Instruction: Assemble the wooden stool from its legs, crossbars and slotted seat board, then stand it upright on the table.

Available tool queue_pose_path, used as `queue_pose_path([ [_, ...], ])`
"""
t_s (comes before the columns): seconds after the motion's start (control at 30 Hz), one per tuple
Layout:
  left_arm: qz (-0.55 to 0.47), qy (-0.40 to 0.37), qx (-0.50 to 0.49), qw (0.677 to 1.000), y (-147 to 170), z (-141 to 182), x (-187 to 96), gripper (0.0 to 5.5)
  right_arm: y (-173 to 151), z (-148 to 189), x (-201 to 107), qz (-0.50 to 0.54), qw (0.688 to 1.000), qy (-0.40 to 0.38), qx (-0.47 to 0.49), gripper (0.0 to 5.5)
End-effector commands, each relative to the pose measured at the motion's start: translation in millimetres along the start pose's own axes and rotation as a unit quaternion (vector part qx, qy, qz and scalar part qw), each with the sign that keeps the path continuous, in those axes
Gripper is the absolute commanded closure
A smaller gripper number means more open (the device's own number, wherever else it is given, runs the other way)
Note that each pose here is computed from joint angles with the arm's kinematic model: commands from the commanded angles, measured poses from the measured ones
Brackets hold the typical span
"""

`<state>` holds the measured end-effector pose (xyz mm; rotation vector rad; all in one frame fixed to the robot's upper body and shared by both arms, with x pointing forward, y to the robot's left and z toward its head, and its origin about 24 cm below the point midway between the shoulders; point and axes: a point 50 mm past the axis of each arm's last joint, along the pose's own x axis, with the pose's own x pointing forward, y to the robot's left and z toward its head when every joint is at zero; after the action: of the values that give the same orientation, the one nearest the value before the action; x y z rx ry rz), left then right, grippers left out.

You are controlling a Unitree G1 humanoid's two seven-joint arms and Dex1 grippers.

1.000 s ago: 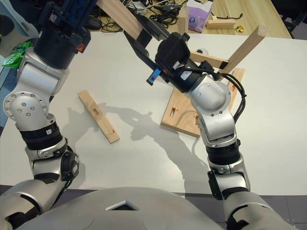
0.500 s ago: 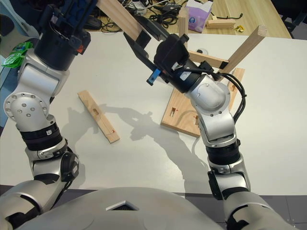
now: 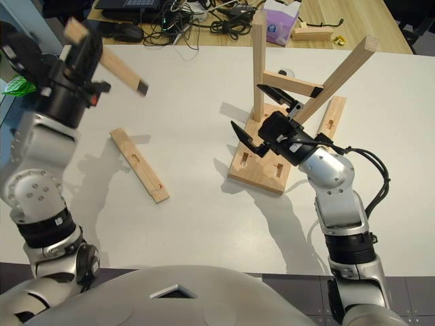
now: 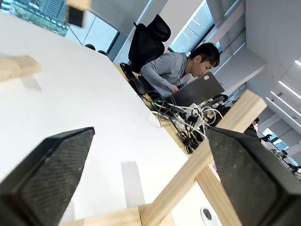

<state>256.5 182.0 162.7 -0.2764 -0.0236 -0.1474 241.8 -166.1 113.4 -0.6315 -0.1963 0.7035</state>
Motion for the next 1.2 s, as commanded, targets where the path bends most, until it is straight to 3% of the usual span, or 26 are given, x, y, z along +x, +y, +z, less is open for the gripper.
queue_pose_path([
  [0.03,0.097,0.078,0.009,0.992,-10,-27,-19,5.09,9,0,3,0.005,1.000,-0.004,-0.012,0.54],
  [0.1,0.145,0.089,0.006,0.985,-6,-30,-21,5.09,14,0,6,0.002,1.000,-0.007,-0.011,0.12],
  [0.4,0.249,0.128,-0.008,0.960,-3,-60,-17,5.09,13,2,20,-0.006,0.999,-0.027,-0.027,0.10],
  [0.63,0.260,0.104,0.051,0.959,1,-47,-22,5.09,21,1,15,-0.016,1.000,-0.022,-0.011,0.10],
  [1.2,0.261,0.162,0.040,0.951,0,-67,-24,5.09,23,2,15,-0.017,0.999,-0.026,-0.014,0.10],
])
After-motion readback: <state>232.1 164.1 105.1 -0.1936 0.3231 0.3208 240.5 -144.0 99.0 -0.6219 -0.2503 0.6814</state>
